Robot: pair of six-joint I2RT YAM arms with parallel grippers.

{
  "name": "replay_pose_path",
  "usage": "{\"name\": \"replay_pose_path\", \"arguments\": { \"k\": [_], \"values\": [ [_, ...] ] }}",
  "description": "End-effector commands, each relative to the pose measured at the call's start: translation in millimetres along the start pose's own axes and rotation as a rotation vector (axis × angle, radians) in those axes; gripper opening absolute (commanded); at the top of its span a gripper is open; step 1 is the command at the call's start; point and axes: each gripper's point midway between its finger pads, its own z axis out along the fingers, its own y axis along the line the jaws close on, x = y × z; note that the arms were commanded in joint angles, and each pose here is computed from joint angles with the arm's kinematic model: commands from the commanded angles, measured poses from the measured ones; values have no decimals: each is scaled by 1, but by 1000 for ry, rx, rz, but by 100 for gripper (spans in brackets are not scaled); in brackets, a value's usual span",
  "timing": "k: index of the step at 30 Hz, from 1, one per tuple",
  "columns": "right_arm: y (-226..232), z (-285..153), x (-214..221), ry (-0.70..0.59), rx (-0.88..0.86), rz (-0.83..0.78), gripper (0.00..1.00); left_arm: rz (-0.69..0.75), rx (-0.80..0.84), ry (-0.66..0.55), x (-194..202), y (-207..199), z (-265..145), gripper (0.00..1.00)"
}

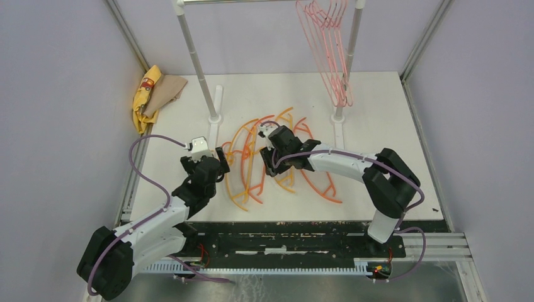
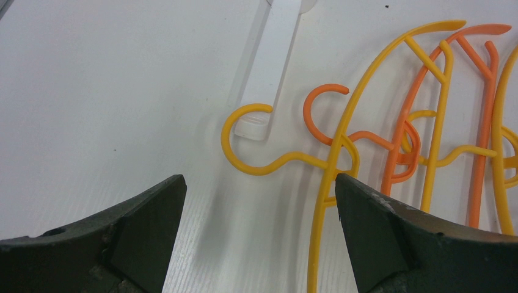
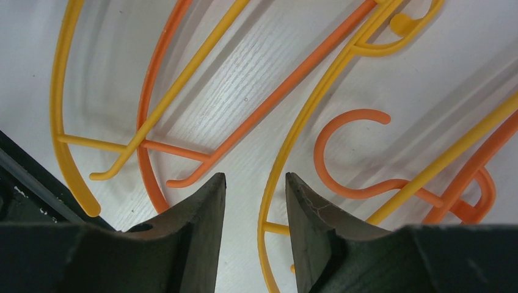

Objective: Organize the hangers

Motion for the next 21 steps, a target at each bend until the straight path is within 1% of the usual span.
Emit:
{"name": "replay_pose_path", "arguments": {
  "k": [1, 4, 7, 9, 12, 14, 18, 21],
  "values": [
    [-1, 9, 2, -15, 10, 27, 49, -77, 3, -53, -23, -7, -1, 98],
    [-5, 13, 5, -6, 31, 27, 48, -79, 4, -53, -23, -7, -1, 98],
    [-2, 13, 3, -11, 15, 34, 47, -80, 4, -54, -24, -7, -2, 98],
    [5, 12, -2, -24, -4, 28, 46, -82, 2, -54, -23, -7, -1, 99],
    [17, 7, -9, -31, 9, -27, 46, -89, -1, -50, -24, -7, -1, 100],
    [29, 8, -11, -33, -10, -48, 47, -85, 9, -27, -21, -8, 1, 100],
    [48, 8, -18, -59, -59, -42, 47, -108, 42, 18, -15, -12, 3, 100],
    [59, 5, -27, -79, -76, -51, 47, -139, 41, 21, -19, -9, 1, 100]
  ]
}}
